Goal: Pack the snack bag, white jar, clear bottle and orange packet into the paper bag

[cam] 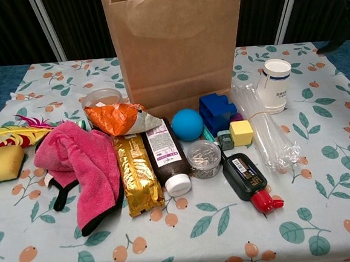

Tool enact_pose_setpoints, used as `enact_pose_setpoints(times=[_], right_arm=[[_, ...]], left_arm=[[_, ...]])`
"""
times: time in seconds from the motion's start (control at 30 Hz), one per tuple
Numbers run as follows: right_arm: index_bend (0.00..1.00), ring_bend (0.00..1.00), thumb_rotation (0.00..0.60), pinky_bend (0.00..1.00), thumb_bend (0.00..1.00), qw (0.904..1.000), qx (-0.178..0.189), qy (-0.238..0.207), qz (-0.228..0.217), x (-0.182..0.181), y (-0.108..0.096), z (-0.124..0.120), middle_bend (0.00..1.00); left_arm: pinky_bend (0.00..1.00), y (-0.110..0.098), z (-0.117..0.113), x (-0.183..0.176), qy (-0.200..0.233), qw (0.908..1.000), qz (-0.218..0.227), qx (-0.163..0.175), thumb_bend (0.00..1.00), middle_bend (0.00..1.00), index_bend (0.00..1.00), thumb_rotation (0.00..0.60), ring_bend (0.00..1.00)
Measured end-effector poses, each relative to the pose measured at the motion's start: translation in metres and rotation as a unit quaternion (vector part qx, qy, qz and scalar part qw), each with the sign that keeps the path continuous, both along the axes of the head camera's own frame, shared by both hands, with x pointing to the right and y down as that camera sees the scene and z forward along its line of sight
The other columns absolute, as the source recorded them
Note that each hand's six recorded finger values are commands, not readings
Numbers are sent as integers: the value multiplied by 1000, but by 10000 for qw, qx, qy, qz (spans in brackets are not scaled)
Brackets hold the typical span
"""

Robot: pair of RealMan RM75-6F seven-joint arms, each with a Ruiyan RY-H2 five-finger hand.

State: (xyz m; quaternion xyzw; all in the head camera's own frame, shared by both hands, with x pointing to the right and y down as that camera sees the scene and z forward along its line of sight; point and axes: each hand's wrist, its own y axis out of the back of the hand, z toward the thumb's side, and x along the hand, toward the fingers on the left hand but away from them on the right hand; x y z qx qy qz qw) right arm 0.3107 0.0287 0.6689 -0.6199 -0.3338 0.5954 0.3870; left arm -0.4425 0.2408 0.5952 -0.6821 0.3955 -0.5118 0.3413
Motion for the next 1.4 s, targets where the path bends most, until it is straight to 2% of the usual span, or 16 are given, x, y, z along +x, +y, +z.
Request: enact_pose_setpoints(times=[0.13,0.3,0.73,1.1,1.4], right_arm=[[177,107,600,82,0,9996,-236,-122,82,-7,9,23,274],[177,107,600,82,0,9988,-387,-277,114,-19,11,38,274],[177,109,600,98,2,9982,-500,-340,-55,-40,12,53,274],[203,131,600,133,63,9970,-644,-381,-189,-49,18,66,296],[318,215,600,226,158,9978,-513,-243,-331,-50,19,67,376]], left_arm=[[152,1,0,-1,-10,10000,-26,-23,2,101,89,600,72],[152,2,1,-2,-13,10000,-49,-47,2,100,89,600,72],[152,1,-2,-12,-63,9998,-208,25,2,101,89,600,72],[152,0,-2,-12,-39,9997,-214,66,2,101,89,600,72],[152,-1,-4,-12,-28,9997,-216,100,2,101,89,600,72]])
